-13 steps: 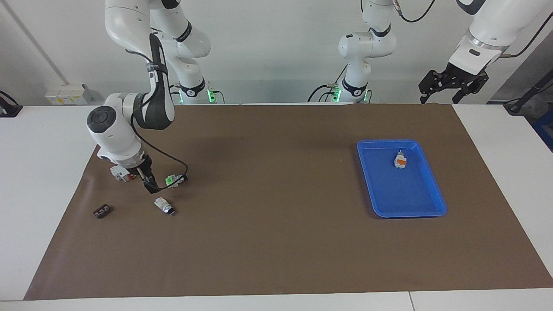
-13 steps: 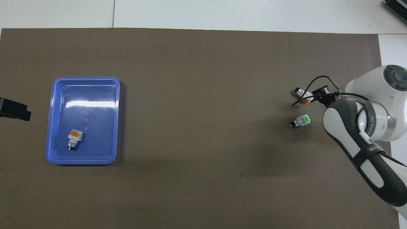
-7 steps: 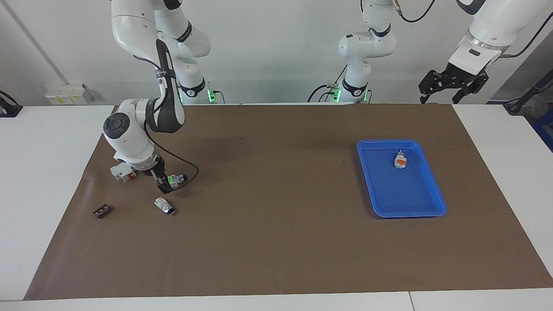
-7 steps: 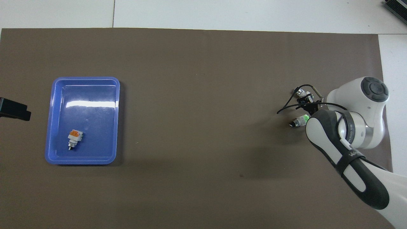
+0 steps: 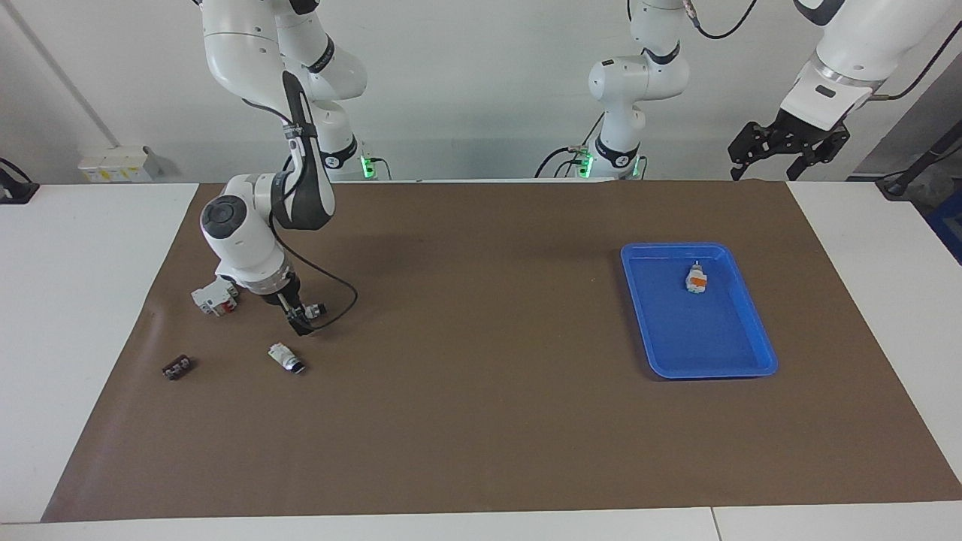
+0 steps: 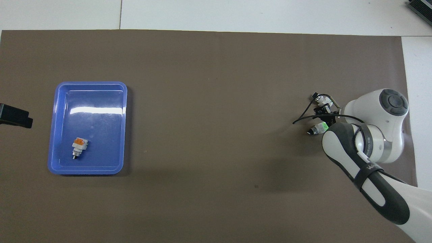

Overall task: Turn and place switch with both arms
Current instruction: 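Reach the right gripper down to the green-topped switch and grasp it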

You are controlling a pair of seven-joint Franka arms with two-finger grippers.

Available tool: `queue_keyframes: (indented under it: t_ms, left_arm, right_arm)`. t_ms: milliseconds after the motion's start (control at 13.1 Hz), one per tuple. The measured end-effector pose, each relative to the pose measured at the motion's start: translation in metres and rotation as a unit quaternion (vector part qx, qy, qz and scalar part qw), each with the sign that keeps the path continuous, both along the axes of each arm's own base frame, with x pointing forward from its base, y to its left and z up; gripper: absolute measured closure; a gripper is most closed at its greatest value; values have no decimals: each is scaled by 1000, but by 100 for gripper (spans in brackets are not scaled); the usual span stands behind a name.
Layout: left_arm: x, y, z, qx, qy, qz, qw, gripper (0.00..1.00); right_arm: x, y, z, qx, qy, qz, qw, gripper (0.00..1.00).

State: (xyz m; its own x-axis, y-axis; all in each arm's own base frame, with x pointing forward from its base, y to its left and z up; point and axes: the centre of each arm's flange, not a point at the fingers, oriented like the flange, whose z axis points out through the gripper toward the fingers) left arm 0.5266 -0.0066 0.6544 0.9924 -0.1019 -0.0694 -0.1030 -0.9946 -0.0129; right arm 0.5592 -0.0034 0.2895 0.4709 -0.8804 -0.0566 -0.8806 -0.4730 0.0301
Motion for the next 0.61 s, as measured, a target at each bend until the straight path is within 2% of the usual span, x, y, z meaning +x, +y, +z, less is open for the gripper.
queue_keyframes:
  t_ms: [230,306,613]
  left_arm:
    - [0,0,0,0,0,0,1000,0]
    - [0,0,0,0,0,0,1000,0]
    - [0,0,0,0,0,0,1000,0]
  right_arm:
    - [-1,-2,-1,0,1,-2,1000,52]
    - [-1,-3,0,2,1,-5,1000,59]
    - [4,4,11,53,-6,-52,997,59]
